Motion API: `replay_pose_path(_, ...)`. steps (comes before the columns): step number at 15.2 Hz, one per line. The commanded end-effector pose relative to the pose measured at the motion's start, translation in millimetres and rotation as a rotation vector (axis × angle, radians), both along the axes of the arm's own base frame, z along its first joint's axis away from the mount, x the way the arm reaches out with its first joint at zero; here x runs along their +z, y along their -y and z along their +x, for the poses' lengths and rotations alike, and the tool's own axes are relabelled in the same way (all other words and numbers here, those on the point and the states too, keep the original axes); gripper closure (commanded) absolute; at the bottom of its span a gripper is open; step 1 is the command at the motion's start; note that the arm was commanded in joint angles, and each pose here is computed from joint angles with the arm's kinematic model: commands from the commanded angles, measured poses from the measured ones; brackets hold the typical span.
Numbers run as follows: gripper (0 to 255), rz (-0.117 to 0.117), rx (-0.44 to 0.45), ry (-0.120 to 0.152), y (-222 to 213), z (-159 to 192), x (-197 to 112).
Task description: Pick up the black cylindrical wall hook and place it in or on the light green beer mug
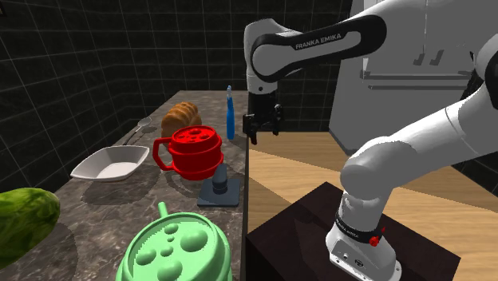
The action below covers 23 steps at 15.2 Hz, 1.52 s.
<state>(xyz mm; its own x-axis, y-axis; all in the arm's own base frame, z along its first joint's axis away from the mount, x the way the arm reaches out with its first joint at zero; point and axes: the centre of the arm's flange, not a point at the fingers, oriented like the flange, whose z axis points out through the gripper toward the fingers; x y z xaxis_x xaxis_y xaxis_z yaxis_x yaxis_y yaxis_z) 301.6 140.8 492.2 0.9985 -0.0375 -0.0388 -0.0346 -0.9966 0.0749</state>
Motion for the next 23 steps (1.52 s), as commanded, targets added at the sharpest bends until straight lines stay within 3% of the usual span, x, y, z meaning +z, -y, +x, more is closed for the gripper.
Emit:
replay_pose_path(1,0,0.010,-0.009,0.006,-26,-1,-10)
replay_pose_path(13,0,0.061,-0.053,0.037,-165,0,-61)
replay_pose_path(23,0,0.061,-0.053,0.037,-164,-1,-101)
